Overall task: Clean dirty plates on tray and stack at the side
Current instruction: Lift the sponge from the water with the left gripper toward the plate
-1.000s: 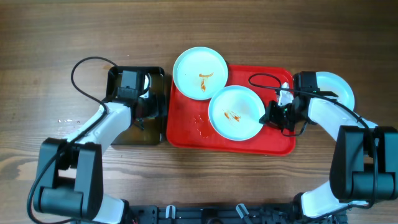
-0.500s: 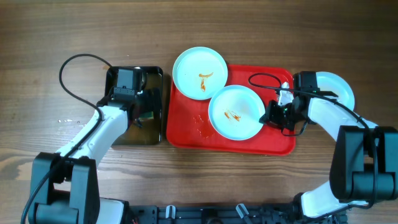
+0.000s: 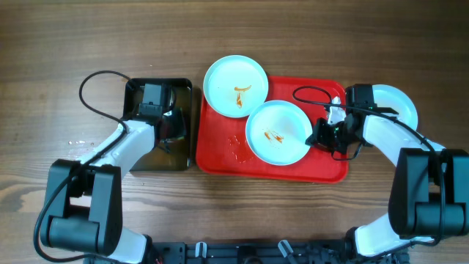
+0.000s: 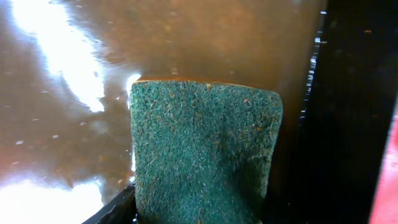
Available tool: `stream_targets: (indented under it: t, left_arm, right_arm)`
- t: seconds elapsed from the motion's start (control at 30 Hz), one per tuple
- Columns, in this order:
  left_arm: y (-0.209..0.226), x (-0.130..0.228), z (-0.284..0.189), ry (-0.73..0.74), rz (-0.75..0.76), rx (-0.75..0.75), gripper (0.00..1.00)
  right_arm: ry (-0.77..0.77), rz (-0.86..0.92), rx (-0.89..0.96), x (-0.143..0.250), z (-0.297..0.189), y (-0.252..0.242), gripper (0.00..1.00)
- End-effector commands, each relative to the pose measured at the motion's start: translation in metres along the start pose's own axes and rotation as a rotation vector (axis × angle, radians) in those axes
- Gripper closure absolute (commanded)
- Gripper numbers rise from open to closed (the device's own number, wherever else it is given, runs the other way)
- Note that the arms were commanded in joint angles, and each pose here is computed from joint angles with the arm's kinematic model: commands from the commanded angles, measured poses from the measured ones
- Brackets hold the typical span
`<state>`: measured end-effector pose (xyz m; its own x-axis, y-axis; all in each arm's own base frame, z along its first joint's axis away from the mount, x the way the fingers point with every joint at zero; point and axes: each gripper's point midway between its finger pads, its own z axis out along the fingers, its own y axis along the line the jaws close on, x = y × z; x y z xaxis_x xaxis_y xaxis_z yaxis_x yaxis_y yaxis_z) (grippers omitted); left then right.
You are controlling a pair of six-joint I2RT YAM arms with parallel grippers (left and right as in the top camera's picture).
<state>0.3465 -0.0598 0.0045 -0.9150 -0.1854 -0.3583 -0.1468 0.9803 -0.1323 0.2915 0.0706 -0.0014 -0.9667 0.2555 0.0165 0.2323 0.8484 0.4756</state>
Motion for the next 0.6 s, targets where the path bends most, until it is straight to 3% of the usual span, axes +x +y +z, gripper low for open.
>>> stream_targets:
  t: [0.0, 0.03, 0.13, 0.17, 0.57]
  left_arm:
    - [-0.012, 0.009, 0.003, 0.040, -0.005, 0.076, 0.67]
    - [-0.011, 0.009, 0.003, 0.040, -0.005, 0.076, 0.77]
    - [-0.012, 0.009, 0.003, 0.043, -0.005, 0.082, 0.85]
    - [-0.016, 0.010, 0.003, 0.049, -0.005, 0.101, 0.95]
    - [-0.043, 0.018, 0.001, 0.060, 0.055, 0.169, 0.96]
  right_arm:
    - [0.003, -0.014, 0.045, 0.000, 0.004, -0.009, 0.96]
    - [0.003, -0.014, 0.046, 0.000, 0.004, -0.009, 0.96]
    - [0.003, -0.014, 0.046, 0.000, 0.004, -0.009, 0.96]
    - [0.003, -0.014, 0.046, 0.000, 0.004, -0.009, 0.96]
    - [0.004, -0.015, 0.046, 0.000, 0.004, -0.009, 0.96]
